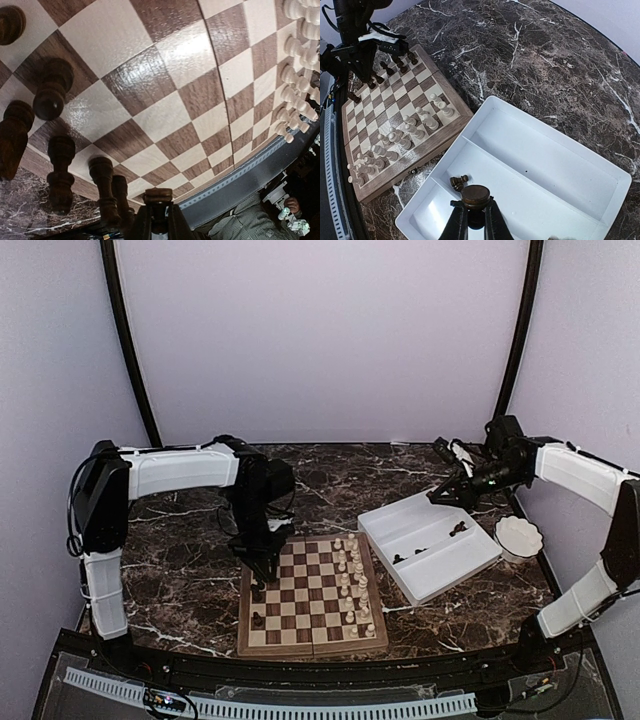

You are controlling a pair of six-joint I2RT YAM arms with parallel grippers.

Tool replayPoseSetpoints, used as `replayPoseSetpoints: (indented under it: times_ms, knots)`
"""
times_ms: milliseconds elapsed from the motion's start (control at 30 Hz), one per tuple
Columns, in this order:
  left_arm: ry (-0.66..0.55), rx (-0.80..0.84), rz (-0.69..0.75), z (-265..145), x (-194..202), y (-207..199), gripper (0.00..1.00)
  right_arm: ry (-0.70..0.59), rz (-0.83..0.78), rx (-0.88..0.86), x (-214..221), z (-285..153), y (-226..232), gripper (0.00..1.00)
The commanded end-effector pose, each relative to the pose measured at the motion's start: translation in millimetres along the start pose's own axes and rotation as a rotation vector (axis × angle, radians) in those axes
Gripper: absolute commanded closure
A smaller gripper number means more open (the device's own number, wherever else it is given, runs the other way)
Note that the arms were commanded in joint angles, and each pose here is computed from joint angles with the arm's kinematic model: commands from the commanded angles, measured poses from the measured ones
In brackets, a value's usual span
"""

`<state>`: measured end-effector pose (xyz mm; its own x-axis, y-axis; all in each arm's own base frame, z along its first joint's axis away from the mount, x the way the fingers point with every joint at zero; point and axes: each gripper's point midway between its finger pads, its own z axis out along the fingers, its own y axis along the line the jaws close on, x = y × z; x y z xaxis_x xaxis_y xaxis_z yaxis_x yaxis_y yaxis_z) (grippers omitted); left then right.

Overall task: Set up the chess pieces on the board
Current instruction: Place the pawn at f7.

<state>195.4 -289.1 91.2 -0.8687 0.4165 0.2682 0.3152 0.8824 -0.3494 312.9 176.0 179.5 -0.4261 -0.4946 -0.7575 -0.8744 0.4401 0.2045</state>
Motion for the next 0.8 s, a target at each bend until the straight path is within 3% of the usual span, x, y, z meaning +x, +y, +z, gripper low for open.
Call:
replayPoseSetpoints:
  times_ms: [0, 533, 667, 767]
  knots:
    - [0.036, -0.054, -0.018, 0.5, 1.5, 5.3, 1.00, -0.039, -0.032, 0.009, -7.5, -5.3, 5.9, 0.95]
    - [0.026, -0.162, -0.037, 6.5, -25.8, 17.7, 0.98, -0.055, -0.044, 0.004, -7.6, -7.8, 11.6, 0.95]
    - [0.020, -0.166, -0.034, 6.2, -29.1, 17.7, 0.93, -0.054, -0.045, 0.003, -6.9, -8.0, 12.4, 0.95]
    - [0.017, -0.157, -0.029, 6.3, -31.9, 15.4, 0.83, -0.054, -0.045, 0.004, -6.2, -7.6, 12.3, 0.95]
